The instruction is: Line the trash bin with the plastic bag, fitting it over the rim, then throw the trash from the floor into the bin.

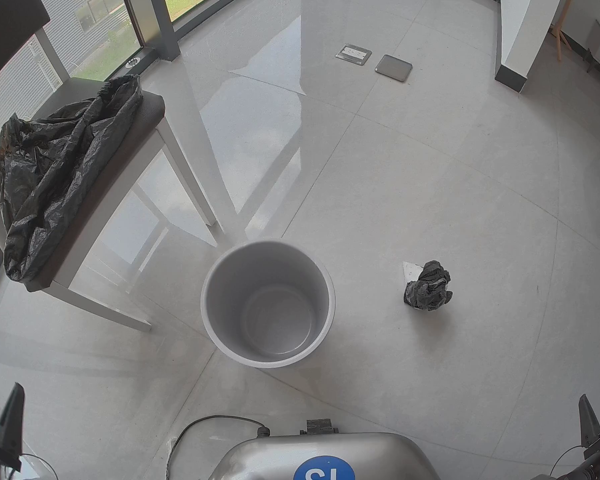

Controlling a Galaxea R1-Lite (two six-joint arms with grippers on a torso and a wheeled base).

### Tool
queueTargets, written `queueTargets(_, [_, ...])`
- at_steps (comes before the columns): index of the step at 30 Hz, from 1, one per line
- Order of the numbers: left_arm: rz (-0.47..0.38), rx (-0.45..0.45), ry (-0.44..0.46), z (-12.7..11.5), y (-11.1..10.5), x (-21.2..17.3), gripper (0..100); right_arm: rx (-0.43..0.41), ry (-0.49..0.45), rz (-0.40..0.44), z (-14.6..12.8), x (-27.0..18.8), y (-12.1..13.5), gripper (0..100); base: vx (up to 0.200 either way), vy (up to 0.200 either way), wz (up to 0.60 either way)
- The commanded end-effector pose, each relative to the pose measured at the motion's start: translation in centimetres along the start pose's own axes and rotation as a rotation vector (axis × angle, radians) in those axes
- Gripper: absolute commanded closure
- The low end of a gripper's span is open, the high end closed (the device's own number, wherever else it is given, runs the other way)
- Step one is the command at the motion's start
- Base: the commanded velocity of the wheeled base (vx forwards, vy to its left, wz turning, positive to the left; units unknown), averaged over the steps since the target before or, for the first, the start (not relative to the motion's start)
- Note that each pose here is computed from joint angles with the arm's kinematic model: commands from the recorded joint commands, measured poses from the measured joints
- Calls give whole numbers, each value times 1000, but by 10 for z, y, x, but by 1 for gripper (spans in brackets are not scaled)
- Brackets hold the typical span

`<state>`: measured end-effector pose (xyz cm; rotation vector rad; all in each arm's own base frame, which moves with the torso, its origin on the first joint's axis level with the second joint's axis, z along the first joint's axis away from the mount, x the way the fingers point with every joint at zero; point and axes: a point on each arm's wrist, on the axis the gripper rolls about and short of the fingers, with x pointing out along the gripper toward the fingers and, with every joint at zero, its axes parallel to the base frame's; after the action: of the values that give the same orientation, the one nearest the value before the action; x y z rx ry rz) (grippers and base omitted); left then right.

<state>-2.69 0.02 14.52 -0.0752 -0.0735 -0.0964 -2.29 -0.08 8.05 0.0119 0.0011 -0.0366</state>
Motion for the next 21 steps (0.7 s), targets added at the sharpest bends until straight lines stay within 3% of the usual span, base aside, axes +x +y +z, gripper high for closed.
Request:
queueTargets(1, [-35, 115, 140, 62, -3, 45, 0, -9, 2, 4, -5, 0, 0, 0, 0, 0, 0])
queueTargets(5, [16, 128, 215, 85, -3, 72, 0, -9, 2, 15, -5, 0, 0, 0, 0, 0, 0])
queueTargets(7, [109, 138, 297, 102, -2, 87, 0, -7, 2, 15, -5, 0, 0, 0, 0, 0, 0])
queueTargets(11, [165, 133, 390, 108, 0, 106, 0, -7, 2, 15, -5, 0, 0, 0, 0, 0, 0])
queueTargets(21, [414, 115, 427, 108, 18, 113, 0, -12, 0, 15, -5, 0, 0, 0, 0, 0, 0])
